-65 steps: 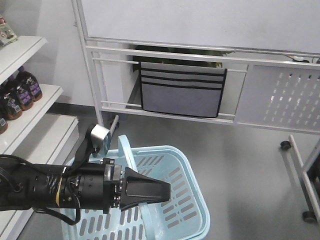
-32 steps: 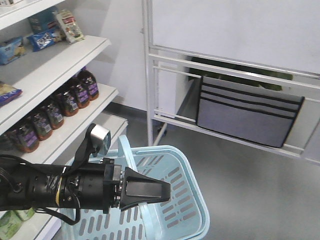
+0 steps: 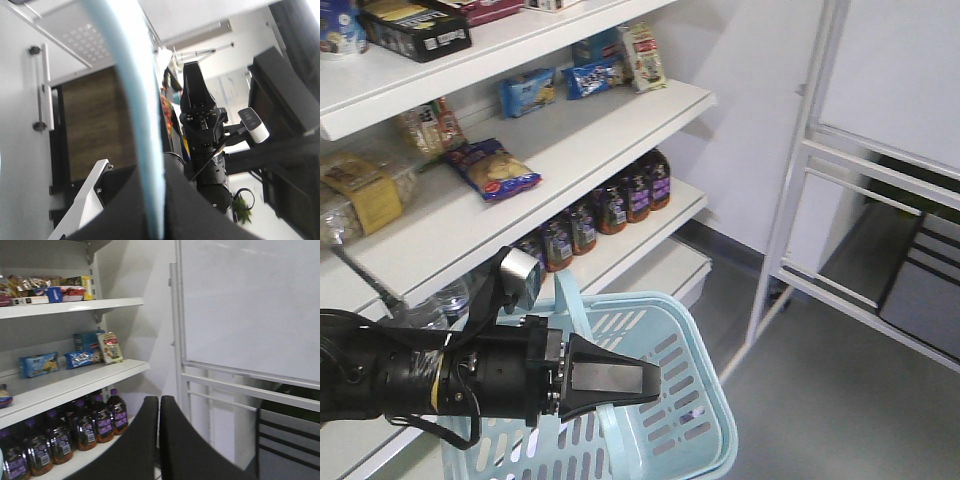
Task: Place coke in basket with both arms
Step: 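Drive the base with the basket toward the snack and drink shelf, then approach the shelf with the red Coca-Cola bottle, basket held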
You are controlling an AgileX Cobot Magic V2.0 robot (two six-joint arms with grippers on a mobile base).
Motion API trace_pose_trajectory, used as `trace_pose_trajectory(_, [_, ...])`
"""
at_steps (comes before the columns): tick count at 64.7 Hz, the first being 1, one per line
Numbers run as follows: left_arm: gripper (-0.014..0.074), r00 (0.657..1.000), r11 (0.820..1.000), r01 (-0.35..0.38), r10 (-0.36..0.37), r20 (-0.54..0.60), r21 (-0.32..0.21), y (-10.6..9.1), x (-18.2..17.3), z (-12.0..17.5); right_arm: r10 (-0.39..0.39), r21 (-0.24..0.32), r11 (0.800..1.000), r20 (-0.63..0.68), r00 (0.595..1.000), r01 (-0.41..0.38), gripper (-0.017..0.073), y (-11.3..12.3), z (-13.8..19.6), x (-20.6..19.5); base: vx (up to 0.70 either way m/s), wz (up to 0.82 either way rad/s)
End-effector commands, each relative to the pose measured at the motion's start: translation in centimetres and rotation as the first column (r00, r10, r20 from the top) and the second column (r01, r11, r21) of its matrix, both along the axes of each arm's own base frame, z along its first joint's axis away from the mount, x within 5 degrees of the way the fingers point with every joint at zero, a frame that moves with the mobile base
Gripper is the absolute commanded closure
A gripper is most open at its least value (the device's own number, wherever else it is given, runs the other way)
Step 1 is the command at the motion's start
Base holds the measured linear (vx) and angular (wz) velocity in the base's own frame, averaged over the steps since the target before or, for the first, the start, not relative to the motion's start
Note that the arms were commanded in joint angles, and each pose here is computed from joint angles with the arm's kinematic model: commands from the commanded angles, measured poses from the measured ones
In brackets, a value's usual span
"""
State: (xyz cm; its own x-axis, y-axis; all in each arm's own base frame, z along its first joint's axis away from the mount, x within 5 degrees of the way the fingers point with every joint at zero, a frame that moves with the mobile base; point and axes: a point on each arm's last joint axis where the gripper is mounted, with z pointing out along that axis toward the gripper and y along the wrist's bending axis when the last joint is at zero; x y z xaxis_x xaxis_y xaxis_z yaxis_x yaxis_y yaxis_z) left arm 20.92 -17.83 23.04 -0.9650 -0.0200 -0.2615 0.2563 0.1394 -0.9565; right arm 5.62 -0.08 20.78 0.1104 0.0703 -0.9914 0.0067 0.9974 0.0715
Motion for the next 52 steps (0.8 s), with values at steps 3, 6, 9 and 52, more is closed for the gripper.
trace_pose_trajectory(3, [0.0601,0.993,0.970,0.116,-0.106,0.057,-0.216,-0.05,-1.16,3.29,-0.005,-0.012,1.000,0.070,0.998,0.006,0.0564,-0.01,0.15,-0.10,0.14,0.56])
trace_pose_trajectory(6, [0.0601,0.993,0.970,0.116,-0.106,0.057,-0.216,-0.05,-1.16,3.29,-0.005,-0.012,1.000,0.070,0.998,0.006,0.0564,-0.01,0.15,-0.10,0.14,0.56])
trace_pose_trajectory(9, [0.0601,0.993,0.970,0.116,-0.106,0.057,-0.216,-0.05,-1.16,3.29,-0.005,-0.012,1.000,0.070,0.998,0.006,0.0564,-0.01,0.15,-0.10,0.13,0.55])
trace_pose_trajectory(52, [0.0598,0.993,0.970,0.116,-0.106,0.057,-0.216,-0.05,-1.16,3.29,-0.005,-0.012,1.000,0.070,0.998,0.006,0.0564,-0.01,0.15,-0.10,0.11,0.55])
